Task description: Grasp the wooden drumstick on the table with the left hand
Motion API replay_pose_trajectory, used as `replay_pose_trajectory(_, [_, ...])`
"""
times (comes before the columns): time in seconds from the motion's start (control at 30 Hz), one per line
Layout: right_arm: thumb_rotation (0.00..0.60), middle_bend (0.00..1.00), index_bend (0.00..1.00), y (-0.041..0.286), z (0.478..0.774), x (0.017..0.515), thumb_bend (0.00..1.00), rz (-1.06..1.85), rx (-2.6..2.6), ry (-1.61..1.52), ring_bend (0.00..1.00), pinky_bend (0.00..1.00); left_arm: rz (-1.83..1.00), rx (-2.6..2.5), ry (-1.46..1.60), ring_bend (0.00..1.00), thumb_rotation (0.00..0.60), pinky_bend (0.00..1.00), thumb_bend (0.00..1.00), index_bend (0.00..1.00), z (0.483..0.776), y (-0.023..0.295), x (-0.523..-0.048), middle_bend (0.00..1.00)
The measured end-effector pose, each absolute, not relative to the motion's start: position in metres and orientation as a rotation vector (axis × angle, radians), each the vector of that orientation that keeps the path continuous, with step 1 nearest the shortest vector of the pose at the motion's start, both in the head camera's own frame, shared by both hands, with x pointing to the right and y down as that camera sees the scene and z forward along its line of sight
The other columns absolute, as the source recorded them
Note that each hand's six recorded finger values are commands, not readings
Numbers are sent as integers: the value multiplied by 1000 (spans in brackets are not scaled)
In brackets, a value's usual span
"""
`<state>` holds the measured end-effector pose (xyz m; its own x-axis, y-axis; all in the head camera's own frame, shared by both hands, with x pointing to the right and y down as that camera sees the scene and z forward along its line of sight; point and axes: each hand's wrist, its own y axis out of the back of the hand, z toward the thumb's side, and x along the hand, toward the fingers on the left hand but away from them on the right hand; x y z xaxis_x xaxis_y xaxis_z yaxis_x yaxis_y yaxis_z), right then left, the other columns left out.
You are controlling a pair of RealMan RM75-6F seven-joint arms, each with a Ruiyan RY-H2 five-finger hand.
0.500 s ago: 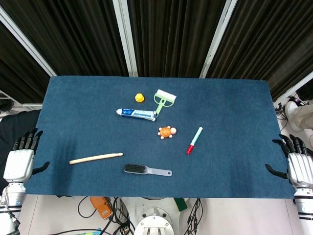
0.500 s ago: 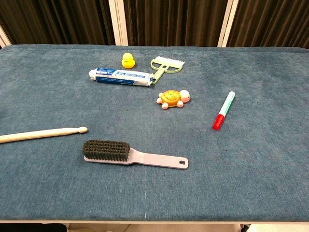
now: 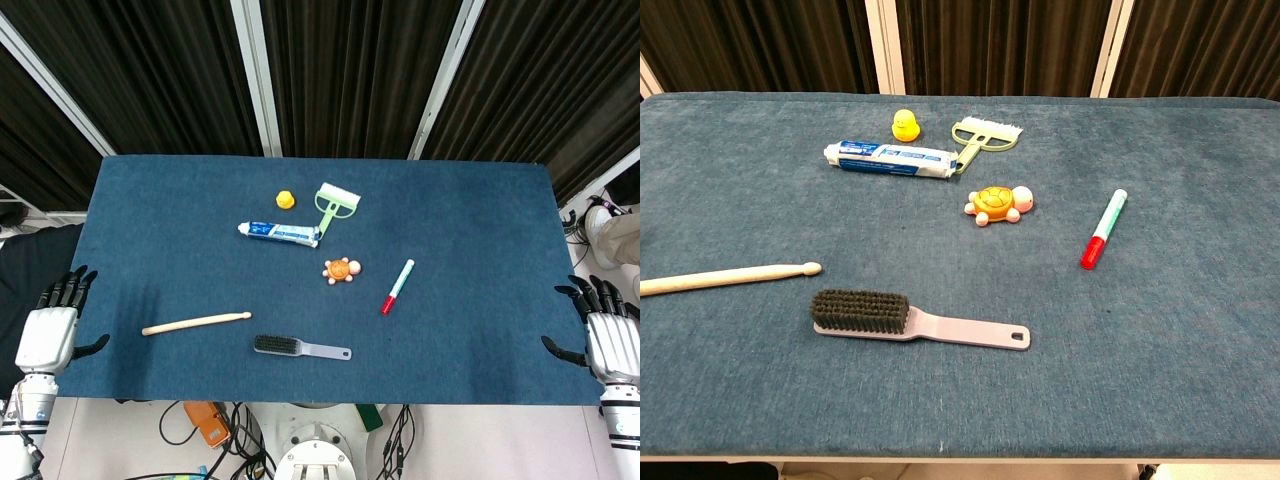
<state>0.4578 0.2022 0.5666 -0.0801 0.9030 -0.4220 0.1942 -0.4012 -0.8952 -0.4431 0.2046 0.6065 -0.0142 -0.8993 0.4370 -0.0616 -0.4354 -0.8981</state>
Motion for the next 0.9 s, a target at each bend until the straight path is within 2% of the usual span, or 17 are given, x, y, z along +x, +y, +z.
replay_pose_trajectory(0.2, [600, 175, 270, 203, 567, 458, 292, 1538, -1613, -1190, 60, 0, -1441, -1676, 952, 0, 600, 112, 131, 0, 614, 213, -405, 65])
replay_pose_trajectory(0.5, [600, 175, 276, 204, 569, 459, 292, 1555, -1636, -1181, 58, 0, -1436, -1817, 787, 0, 600, 112, 142, 4, 650, 225, -345, 138])
replay_pose_trajectory(0.73, [600, 175, 294, 204, 572, 458, 292, 1572, -1649, -1173, 57, 0, -1421, -1877, 761, 6, 600, 115, 160, 179, 673, 212, -306, 273])
replay_pose_trajectory(0.9, [600, 174, 297, 204, 572, 458, 292, 1575, -1652, -1172, 57, 0, -1458, -1874, 764, 40, 600, 127, 174, 235, 687, 202, -300, 337])
